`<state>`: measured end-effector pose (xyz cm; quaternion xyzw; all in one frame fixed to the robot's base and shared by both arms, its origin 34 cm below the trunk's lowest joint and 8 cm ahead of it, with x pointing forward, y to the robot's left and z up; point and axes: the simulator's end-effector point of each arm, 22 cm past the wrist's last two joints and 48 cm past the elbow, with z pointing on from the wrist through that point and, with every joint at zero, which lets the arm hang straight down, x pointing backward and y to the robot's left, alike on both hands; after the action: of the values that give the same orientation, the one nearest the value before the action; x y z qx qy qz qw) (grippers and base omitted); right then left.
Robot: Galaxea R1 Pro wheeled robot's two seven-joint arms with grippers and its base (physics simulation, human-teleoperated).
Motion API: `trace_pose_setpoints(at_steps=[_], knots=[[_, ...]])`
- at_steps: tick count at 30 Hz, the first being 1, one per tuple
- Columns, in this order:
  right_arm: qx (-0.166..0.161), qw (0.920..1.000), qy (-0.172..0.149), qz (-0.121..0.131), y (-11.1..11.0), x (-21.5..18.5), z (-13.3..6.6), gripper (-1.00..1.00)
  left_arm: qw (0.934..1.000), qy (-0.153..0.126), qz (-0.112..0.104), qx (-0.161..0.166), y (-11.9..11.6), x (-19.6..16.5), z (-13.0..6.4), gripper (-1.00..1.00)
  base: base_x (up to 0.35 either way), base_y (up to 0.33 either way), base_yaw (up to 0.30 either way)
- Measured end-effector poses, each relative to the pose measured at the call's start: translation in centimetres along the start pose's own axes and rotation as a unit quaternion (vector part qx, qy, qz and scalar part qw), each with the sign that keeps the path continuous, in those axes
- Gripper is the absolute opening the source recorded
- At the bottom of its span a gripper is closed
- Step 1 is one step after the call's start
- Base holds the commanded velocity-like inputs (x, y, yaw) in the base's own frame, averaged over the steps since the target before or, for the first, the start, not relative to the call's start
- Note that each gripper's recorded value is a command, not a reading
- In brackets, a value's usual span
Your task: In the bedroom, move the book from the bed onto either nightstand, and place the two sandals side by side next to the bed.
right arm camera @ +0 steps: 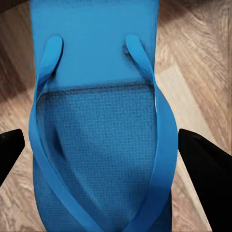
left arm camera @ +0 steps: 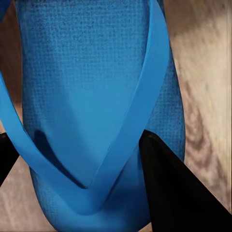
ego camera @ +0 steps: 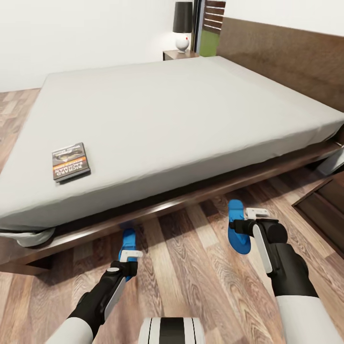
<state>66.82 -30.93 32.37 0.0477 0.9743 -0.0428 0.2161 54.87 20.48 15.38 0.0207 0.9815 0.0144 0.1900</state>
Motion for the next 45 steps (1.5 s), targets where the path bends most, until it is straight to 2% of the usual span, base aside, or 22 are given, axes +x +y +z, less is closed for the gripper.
trace_pose_setpoints(at_steps=[14, 27, 41, 45], knots=[[-0.001, 1.0, -0.006, 0.0, 0.1, -0.4, -0.2, -1.0, 1.0, 0.001, -0.001, 0.0, 0.0, 0.1, 0.0, -1.0, 0.006, -0.041, 0.26], [-0.001, 1.0, -0.007, 0.0, 0.1, -0.4, -0.3, -1.0, 1.0, 0.0, -0.001, 0.0, 0.0, 0.0, 0.0, -1.0, 0.0, 0.0, 0.159], [-0.001, 1.0, -0.008, 0.0, 0.1, -0.6, -0.3, -1.0, 1.0, 0.0, -0.001, -0.001, 0.1, 0.0, 0.0, -1.0, -0.019, 0.0, 0.026], [-0.006, 0.9991, -0.04, -0.006, 0.7, -2.7, -1.9, -1.0, 1.0, 0.0, -0.001, -0.001, 0.2, 0.0, 0.0, -1.0, 0.0, 0.0, 0.0]])
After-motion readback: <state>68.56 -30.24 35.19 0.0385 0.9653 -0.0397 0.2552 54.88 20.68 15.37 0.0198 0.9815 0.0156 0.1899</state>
